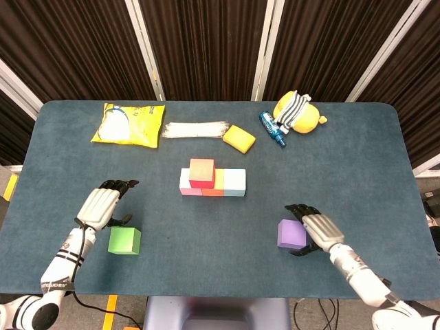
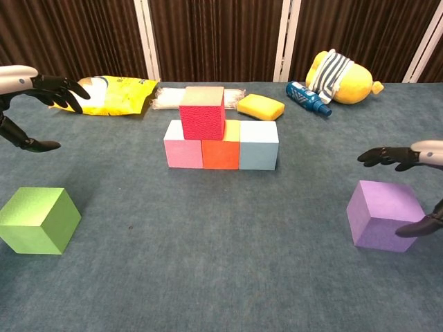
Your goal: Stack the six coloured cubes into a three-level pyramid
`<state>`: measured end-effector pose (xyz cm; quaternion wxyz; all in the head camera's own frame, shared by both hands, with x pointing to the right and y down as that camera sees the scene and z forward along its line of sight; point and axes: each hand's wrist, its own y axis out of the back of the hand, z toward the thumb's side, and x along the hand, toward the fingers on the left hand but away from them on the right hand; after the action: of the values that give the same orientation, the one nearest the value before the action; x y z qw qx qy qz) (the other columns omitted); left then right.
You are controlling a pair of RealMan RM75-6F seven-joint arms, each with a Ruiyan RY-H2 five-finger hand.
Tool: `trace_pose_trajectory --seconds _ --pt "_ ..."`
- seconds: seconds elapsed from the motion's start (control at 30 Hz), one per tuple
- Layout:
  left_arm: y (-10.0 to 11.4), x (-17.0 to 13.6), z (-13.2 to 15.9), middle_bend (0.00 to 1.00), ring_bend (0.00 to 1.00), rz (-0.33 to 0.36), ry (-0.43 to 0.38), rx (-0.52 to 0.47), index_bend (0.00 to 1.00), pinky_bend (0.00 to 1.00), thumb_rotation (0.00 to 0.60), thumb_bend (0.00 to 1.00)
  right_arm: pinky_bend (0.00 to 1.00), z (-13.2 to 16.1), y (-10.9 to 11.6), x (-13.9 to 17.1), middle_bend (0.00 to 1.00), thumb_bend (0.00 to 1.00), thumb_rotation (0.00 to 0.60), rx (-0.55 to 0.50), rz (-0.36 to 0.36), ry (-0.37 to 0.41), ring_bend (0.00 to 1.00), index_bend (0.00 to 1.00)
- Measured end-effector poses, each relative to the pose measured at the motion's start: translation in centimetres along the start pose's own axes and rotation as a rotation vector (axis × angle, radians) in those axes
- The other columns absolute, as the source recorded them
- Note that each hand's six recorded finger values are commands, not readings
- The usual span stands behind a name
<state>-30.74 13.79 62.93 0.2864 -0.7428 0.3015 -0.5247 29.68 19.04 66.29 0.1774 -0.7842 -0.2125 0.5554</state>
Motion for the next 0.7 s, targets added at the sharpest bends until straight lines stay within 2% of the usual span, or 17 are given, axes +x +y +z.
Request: trace_pose_trajectory --seconds 0.47,0.7 --pt "-0.1 -0.4 0.1 0.22 0.18 -0.001 -0.024 -0.040 0.17 0.16 0.600 0.30 0.23 -0.7 -1.1 -1.3 0.20 0.18 0.529 0.031 -0.025 -0.067 0.08 0.25" --pt "0.0 -0.6 0.3 0.22 0.18 0.001 -0.031 -0.049 0.16 0.16 0.600 0.30 0.25 -0.9 -1.2 -1.5 0.24 0.18 0.545 0.015 -0.042 -0.081 0.11 0.40"
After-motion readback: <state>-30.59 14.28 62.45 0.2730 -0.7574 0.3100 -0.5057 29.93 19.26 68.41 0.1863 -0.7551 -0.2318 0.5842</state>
